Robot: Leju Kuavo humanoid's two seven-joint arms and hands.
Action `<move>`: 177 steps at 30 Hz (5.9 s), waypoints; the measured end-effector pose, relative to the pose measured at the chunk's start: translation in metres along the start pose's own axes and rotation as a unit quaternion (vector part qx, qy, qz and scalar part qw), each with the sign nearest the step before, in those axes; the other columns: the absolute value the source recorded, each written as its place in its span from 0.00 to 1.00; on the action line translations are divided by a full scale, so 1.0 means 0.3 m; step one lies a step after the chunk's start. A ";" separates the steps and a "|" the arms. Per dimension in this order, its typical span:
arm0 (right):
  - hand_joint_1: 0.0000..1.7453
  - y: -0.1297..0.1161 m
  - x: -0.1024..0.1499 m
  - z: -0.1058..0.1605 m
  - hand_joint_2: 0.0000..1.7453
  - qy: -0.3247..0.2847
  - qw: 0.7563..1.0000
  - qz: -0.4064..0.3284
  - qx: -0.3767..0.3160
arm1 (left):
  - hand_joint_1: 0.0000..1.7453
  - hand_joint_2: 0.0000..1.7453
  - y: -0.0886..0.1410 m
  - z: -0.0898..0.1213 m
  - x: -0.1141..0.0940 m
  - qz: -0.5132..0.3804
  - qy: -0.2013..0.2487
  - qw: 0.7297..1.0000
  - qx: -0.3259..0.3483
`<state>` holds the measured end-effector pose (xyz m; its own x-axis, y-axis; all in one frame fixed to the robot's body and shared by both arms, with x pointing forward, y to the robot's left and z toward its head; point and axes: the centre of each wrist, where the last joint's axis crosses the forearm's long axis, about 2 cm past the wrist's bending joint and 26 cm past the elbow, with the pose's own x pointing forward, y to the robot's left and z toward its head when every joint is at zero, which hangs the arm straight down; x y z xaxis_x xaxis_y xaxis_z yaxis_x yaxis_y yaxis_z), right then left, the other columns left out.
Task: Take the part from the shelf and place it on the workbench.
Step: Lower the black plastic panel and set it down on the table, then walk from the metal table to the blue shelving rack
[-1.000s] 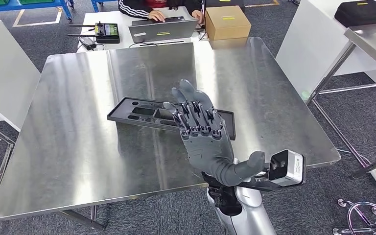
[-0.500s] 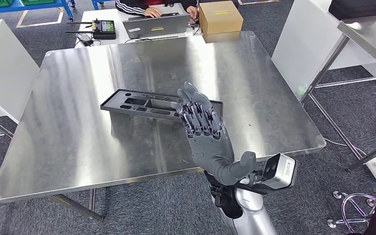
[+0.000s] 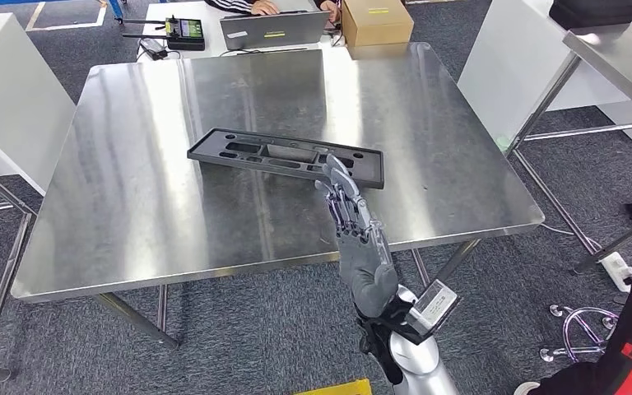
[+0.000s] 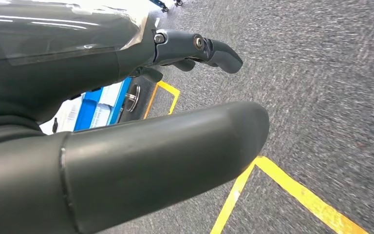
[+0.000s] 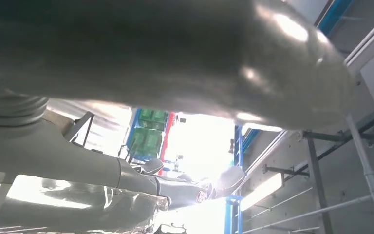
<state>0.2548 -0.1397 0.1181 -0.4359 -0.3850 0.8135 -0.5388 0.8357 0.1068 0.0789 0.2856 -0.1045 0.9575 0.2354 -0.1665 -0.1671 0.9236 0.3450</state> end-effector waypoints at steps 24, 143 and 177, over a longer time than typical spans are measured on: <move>0.00 -0.029 -0.065 0.168 0.00 0.119 0.972 0.193 -0.057 | 0.00 0.00 0.008 -0.003 0.000 -0.006 -0.004 1.000 0.014; 0.00 -0.120 -0.122 1.141 0.00 0.838 0.481 0.072 -0.245 | 0.00 0.00 0.011 -0.001 0.007 -0.017 -0.012 1.000 0.022; 0.00 -0.116 -0.124 1.138 0.00 0.842 0.476 0.071 -0.244 | 0.00 0.00 0.015 -0.009 -0.002 -0.024 -0.005 0.999 -0.024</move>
<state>0.0438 -0.2883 -0.1111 0.9742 0.2052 0.0936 -0.1793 0.9564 -0.2307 0.0770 0.2905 -0.1055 0.9670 0.1879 -0.1721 -0.1319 0.9470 0.2930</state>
